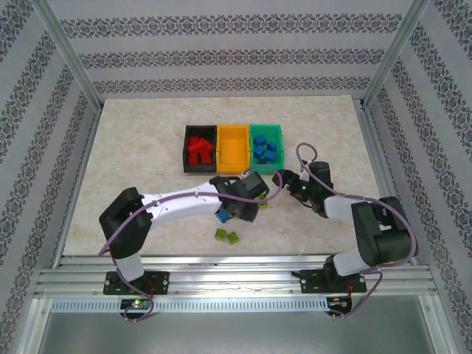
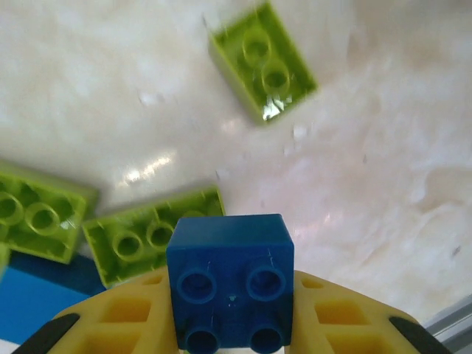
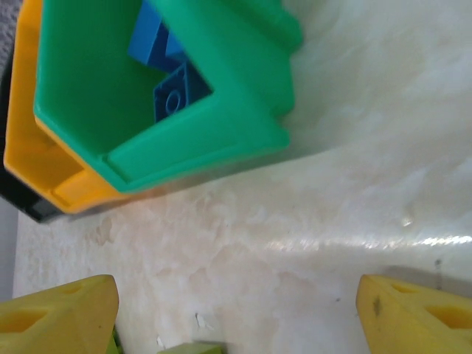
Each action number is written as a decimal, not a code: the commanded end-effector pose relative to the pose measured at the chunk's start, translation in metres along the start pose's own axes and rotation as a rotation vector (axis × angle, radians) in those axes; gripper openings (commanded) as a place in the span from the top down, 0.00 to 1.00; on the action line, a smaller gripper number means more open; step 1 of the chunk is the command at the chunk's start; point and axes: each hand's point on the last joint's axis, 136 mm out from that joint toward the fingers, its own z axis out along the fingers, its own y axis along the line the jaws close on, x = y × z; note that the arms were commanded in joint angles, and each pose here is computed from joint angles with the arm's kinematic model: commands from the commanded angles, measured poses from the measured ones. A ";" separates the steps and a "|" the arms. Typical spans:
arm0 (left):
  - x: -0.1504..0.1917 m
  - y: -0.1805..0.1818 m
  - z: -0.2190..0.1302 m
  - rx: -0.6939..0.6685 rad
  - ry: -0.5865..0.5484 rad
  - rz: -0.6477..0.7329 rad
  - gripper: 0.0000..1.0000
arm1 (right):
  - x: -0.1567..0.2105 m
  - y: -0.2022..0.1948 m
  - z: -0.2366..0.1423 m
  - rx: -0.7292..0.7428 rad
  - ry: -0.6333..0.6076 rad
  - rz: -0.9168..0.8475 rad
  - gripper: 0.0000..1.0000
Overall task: Sort the legos into containers by color
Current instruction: Place the lego in the container.
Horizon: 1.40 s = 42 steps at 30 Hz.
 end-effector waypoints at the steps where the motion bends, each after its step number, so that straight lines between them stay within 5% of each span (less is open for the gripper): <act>1: -0.046 0.007 -0.008 0.067 -0.070 -0.029 0.74 | -0.009 -0.004 -0.001 -0.018 -0.036 0.033 0.16; 13: -0.184 0.021 0.012 0.109 -0.132 -0.015 0.74 | -0.015 -0.005 -0.003 -0.008 -0.057 0.022 0.16; 27: -0.232 0.027 0.041 0.121 -0.158 -0.041 0.72 | -0.014 -0.003 -0.002 -0.022 -0.053 0.027 0.16; 31: -0.232 0.027 0.044 0.119 -0.160 -0.045 0.60 | -0.014 -0.002 -0.001 -0.026 -0.049 0.027 0.16; 34: -0.233 0.027 0.038 0.116 -0.164 -0.046 0.27 | -0.014 -0.002 -0.001 -0.028 -0.048 0.028 0.16; 42: -0.209 0.019 0.000 0.071 -0.176 0.006 0.22 | -0.013 -0.001 0.000 -0.030 -0.041 0.026 0.16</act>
